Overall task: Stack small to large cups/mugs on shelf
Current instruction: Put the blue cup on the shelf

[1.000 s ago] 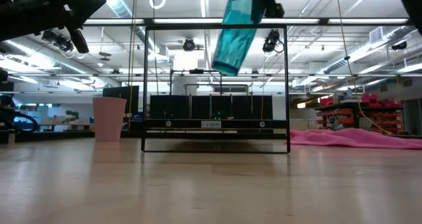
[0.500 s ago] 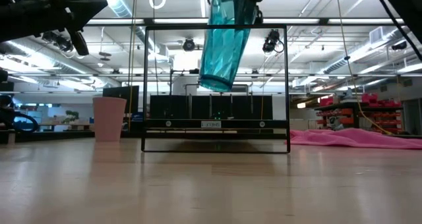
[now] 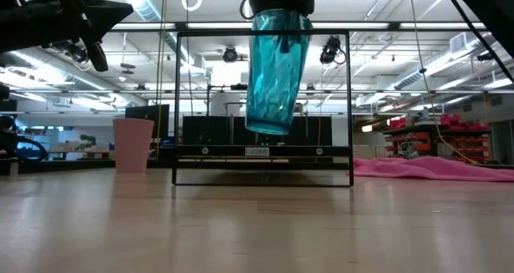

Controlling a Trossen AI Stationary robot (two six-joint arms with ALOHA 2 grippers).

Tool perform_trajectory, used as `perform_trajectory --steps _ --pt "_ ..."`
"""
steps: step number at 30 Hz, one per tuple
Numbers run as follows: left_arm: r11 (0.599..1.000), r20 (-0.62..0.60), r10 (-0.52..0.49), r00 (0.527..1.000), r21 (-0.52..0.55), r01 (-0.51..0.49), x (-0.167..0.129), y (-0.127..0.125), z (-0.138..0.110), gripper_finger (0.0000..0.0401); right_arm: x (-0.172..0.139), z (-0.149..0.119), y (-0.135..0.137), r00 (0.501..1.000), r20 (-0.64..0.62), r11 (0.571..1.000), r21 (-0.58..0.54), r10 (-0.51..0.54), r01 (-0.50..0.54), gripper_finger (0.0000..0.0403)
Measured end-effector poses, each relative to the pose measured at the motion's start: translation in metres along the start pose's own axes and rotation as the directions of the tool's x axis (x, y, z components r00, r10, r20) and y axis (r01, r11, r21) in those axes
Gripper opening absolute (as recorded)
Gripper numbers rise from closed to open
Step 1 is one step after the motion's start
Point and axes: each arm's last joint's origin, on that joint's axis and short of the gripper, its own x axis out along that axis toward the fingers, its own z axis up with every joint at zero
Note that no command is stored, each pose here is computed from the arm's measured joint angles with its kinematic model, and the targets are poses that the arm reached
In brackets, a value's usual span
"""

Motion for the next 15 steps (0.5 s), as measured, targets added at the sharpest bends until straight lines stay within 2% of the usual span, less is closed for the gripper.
perform_trajectory --steps 15 --pt "1.000 -0.008 0.020 1.000 0.002 -0.020 0.000 0.001 -0.001 0.0020 0.019 0.005 0.019 1.000 -0.027 0.995 -0.104 -0.004 0.001 0.0005"
